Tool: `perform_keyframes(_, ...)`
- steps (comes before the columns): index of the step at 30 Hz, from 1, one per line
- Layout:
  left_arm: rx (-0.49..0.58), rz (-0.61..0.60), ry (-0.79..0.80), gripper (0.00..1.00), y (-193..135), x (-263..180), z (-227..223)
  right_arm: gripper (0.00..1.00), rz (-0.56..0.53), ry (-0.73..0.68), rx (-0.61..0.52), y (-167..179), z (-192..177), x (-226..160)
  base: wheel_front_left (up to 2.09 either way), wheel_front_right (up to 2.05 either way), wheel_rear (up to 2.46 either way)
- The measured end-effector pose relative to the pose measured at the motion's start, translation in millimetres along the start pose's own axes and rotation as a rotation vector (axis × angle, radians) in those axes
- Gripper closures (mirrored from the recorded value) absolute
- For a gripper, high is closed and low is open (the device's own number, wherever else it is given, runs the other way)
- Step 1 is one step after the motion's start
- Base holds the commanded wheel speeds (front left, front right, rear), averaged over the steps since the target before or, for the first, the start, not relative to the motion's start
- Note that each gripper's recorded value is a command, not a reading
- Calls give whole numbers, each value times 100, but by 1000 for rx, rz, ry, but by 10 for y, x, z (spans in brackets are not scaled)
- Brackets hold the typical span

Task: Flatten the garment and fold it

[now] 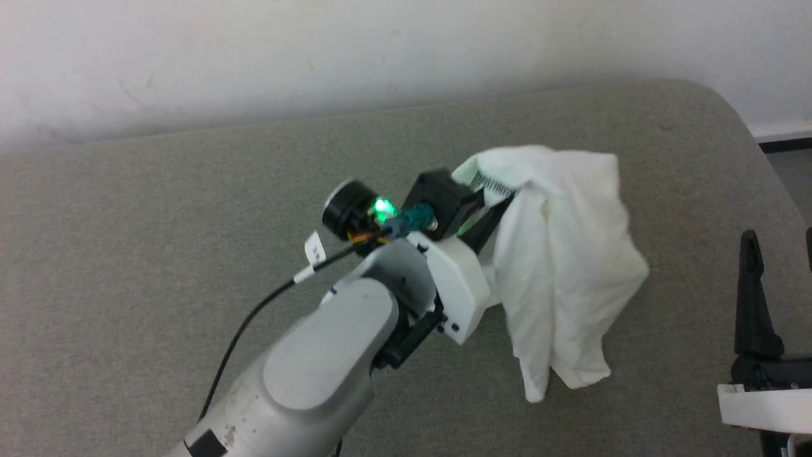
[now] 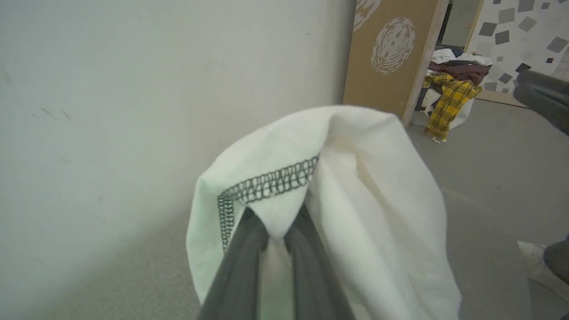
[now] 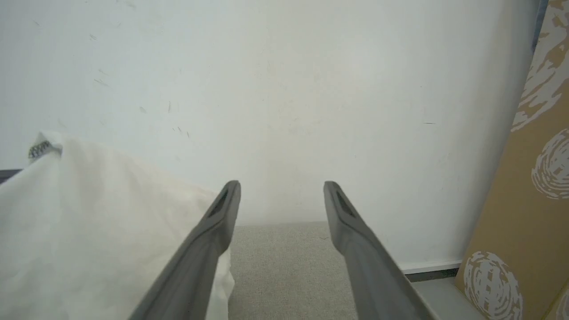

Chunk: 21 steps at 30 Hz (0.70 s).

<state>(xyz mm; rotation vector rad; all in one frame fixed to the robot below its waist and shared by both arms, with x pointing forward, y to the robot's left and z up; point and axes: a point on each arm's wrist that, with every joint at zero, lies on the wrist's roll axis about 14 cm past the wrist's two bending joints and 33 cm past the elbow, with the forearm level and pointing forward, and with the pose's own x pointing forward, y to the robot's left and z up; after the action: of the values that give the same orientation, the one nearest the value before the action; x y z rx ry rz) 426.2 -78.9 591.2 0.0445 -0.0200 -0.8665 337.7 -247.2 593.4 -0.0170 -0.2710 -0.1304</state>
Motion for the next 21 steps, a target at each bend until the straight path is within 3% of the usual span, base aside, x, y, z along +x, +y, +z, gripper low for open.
perform_keyframes(6, -50, 18, 292, 100, -65, -149, -1200, 0, -14, 25, 2, -30, -118, 31, 0, 0, 0)
perform_keyframes(10, -85, 17, 401, 100, -110, -245, -1592, 0, -23, 51, -1, -55, -219, 37, 0, 0, 0)
perform_keyframes(11, -99, 14, 399, 89, -128, -240, -1603, 0, -23, 57, -1, -55, -241, 41, 0, 0, 0)
perform_keyframes(12, -113, 15, 394, 35, -142, -234, -1598, 0, -20, 60, 1, -46, -256, 46, 0, 0, 0)
perform_keyframes(13, -126, 15, 387, 0, -149, -230, -1586, 0, -16, 62, 3, -30, -267, 55, 0, 0, 0)
perform_keyframes(21, -179, 104, 214, 0, 85, -233, -1104, 0, 26, 35, 32, 110, -217, 96, 0, 0, 0)
